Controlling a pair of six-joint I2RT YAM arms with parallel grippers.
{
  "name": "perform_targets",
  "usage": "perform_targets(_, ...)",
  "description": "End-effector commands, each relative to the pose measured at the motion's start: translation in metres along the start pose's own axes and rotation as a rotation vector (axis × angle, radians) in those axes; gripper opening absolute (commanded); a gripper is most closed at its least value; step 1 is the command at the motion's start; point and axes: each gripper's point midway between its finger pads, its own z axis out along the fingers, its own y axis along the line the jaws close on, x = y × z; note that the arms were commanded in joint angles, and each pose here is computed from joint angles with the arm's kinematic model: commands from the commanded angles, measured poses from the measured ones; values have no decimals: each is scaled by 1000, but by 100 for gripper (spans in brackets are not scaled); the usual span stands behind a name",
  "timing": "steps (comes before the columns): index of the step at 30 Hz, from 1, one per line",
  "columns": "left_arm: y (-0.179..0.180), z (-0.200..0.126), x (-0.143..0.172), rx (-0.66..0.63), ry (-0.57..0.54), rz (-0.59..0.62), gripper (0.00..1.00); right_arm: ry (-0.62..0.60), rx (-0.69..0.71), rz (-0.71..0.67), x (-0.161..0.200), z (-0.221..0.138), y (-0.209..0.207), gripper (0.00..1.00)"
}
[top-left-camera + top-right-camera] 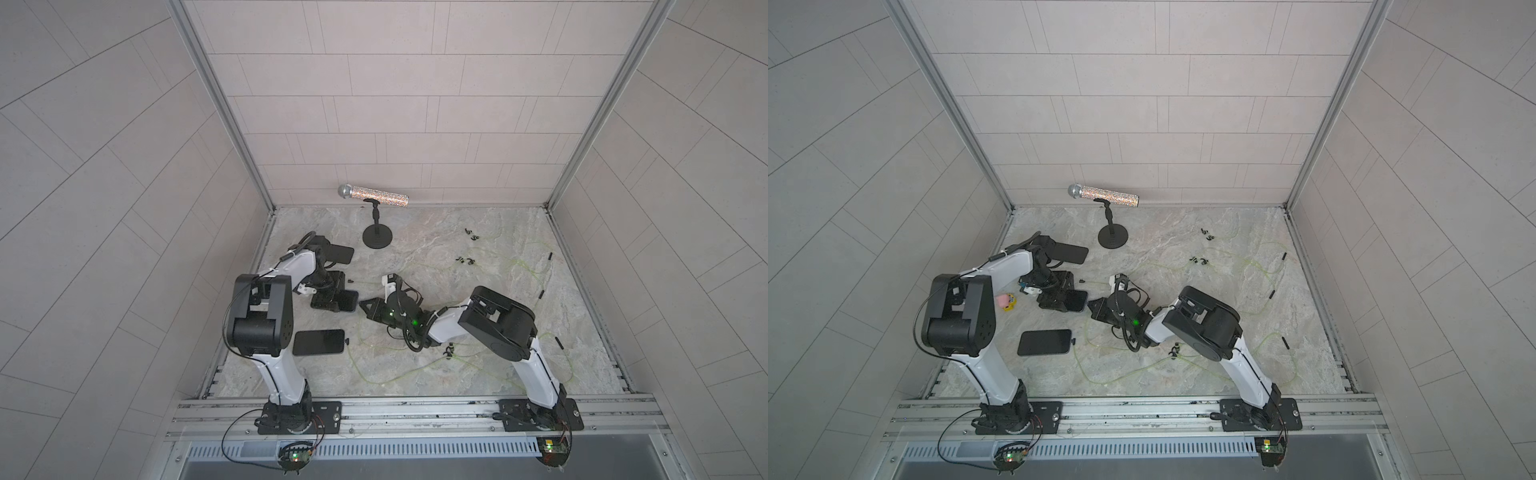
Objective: Plug wired earphones into phones
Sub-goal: Insert the wired earphone into the phone.
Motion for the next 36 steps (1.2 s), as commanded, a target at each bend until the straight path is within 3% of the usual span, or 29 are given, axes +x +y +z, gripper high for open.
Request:
perform_targets(1, 5, -8, 0, 2, -6, -4, 64, -5, -24, 2, 2, 0, 3, 0)
perform_targets(18, 4, -10, 1, 16, 1, -5, 62, -1, 27, 1, 5, 2, -9, 0)
perform_targets(36, 4, -11, 1, 20, 1, -1, 61, 7, -14, 5, 5, 5, 2, 0)
